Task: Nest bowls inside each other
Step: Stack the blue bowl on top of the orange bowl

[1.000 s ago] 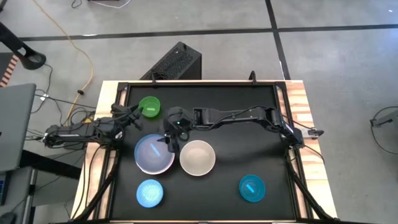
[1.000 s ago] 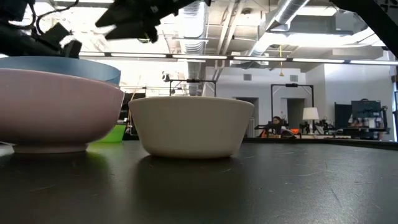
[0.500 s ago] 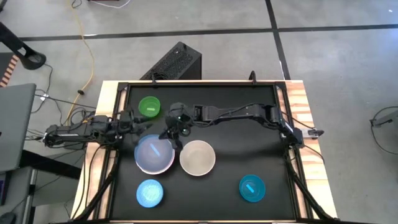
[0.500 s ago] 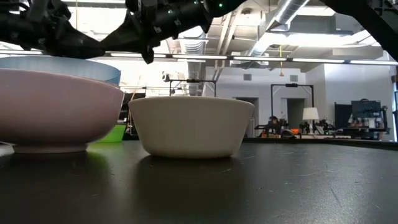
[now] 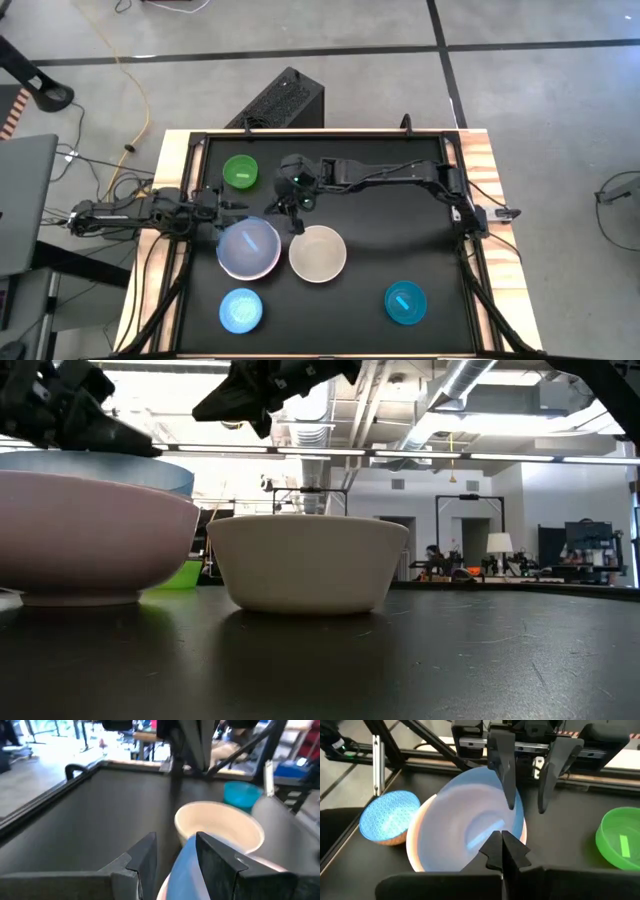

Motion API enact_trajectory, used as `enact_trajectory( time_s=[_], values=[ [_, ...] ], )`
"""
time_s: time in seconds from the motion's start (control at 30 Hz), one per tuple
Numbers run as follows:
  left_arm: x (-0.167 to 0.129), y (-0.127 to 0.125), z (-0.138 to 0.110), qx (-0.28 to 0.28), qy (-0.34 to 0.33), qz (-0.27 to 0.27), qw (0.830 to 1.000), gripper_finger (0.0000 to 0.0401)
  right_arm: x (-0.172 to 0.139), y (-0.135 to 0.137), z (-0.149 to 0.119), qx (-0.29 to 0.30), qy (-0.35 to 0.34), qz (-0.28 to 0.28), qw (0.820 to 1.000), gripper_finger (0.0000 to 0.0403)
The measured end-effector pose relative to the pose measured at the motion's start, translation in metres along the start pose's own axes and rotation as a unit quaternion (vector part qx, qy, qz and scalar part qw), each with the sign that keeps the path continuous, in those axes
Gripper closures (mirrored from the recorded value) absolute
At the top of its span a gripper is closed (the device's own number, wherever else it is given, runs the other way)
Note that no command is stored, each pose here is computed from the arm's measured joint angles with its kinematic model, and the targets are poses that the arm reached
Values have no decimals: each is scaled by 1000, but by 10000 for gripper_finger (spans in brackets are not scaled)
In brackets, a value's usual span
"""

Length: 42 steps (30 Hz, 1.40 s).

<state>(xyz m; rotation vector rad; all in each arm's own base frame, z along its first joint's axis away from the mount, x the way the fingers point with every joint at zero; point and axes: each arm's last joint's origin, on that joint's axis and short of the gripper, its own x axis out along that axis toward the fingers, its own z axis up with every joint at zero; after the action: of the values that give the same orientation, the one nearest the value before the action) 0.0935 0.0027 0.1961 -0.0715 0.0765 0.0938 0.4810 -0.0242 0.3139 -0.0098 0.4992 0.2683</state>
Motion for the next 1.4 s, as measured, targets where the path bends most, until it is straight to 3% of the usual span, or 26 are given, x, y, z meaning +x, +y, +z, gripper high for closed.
enact_trajectory(
  time_s=[0.3, 0.53, 0.73, 0.87, 1.0, 1.1, 1.23, 1.33, 1.4],
  values=[
    [3, 2, -6, 8, 8, 25, 1000, 276, -3, -5, -11, 21, 54, -1, 998, 394],
    [7, 2, -9, 11, 32, 42, 999, 276, -26, 0, -5, 29, 75, -1, 997, 394],
    [14, 2, -13, 15, 57, 44, 997, 276, -48, 13, -9, 65, 148, 10, 987, 394],
    [17, 2, -11, 15, 51, 41, 998, 276, -48, 25, -19, 89, 203, 21, 975, 394],
    [21, 1, -14, 17, 68, 42, 997, 276, -40, 40, -20, 77, 210, 36, 974, 394],
    [23, 1, -15, 18, 73, 43, 996, 276, -32, 50, -17, 48, 180, 47, 981, 394],
    [23, 1, -15, 18, 76, 44, 996, 276, -11, 61, -13, -7, 78, 66, 995, 394],
    [23, 1, -13, 23, 74, 45, 996, 276, 14, 68, -17, -28, -20, 86, 996, 394],
    [23, 1, -10, 22, 69, 45, 996, 276, 25, 78, -26, -34, -34, 95, 994, 394]
  ],
)
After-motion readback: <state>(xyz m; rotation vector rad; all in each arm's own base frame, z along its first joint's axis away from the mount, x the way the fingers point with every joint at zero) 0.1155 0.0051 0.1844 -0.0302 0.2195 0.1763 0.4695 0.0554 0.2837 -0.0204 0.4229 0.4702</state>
